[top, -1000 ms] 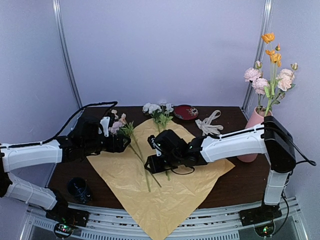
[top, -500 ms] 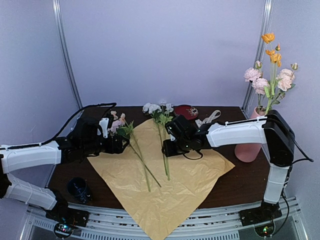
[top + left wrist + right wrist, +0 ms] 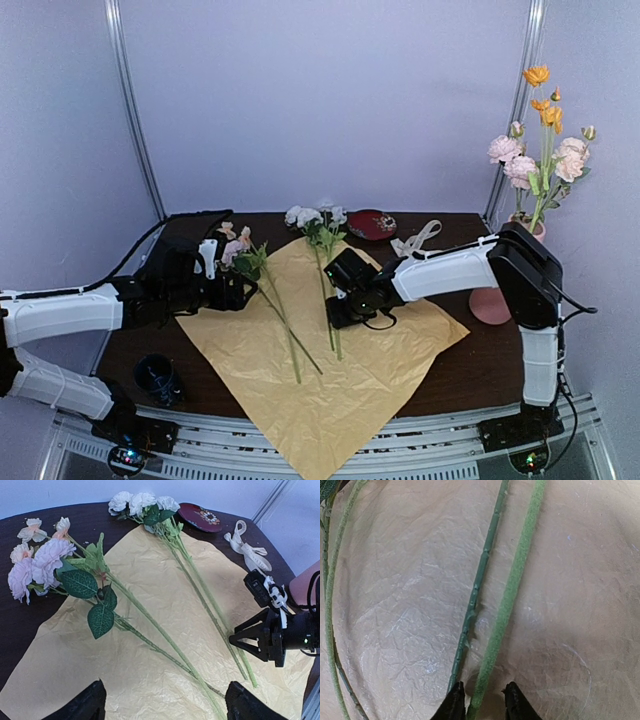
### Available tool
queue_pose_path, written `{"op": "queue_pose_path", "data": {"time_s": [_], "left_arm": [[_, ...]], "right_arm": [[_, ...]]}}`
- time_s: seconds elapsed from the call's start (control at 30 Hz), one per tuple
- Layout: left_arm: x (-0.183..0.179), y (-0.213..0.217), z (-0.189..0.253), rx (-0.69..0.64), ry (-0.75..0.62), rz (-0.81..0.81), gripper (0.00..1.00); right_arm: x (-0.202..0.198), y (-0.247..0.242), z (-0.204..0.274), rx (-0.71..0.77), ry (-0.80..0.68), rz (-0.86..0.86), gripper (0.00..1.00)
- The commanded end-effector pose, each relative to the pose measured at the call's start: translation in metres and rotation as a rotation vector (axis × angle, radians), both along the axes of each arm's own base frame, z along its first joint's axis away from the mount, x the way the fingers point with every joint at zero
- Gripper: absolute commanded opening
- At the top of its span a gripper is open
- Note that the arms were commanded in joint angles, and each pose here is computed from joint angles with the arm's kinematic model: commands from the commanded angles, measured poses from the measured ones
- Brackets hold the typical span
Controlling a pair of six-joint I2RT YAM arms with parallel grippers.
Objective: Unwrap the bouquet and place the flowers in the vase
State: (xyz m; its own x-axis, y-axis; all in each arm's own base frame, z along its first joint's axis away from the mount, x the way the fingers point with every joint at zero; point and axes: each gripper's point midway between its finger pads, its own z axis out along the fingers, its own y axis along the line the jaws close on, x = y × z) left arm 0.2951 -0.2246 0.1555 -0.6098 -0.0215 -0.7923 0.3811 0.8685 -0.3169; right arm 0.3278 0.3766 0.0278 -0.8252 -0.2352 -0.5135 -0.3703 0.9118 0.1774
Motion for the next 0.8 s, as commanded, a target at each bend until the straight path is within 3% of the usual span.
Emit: {"op": "queue_pose_path", "data": {"time_s": [0.0, 0.27, 0.5, 0.77], "left_arm": [[0.001, 0.003, 0.006, 0.002, -0.036, 0.003, 0.86], [0.001, 0.002, 0.005, -0.002, -0.033, 0.000, 0.86], [0.001, 0.002, 0.017, -0.018, -0.052, 0.003, 0.85], [0.007, -0.003, 0.066, -0.060, -0.133, -0.013, 0.85]], "right_arm": [[0.005, -0.003, -0.002, -0.017, -0.010, -0.017, 0.25], [-0.001, -0.009, -0.018, -0.011, 0.017, -0.054, 0.00], [0.021, -0.021, 0.033, 0.105, -0.092, -0.189, 0.00], [0.033, -0.018, 0.124, 0.372, -0.250, -0.258, 0.00]]}}
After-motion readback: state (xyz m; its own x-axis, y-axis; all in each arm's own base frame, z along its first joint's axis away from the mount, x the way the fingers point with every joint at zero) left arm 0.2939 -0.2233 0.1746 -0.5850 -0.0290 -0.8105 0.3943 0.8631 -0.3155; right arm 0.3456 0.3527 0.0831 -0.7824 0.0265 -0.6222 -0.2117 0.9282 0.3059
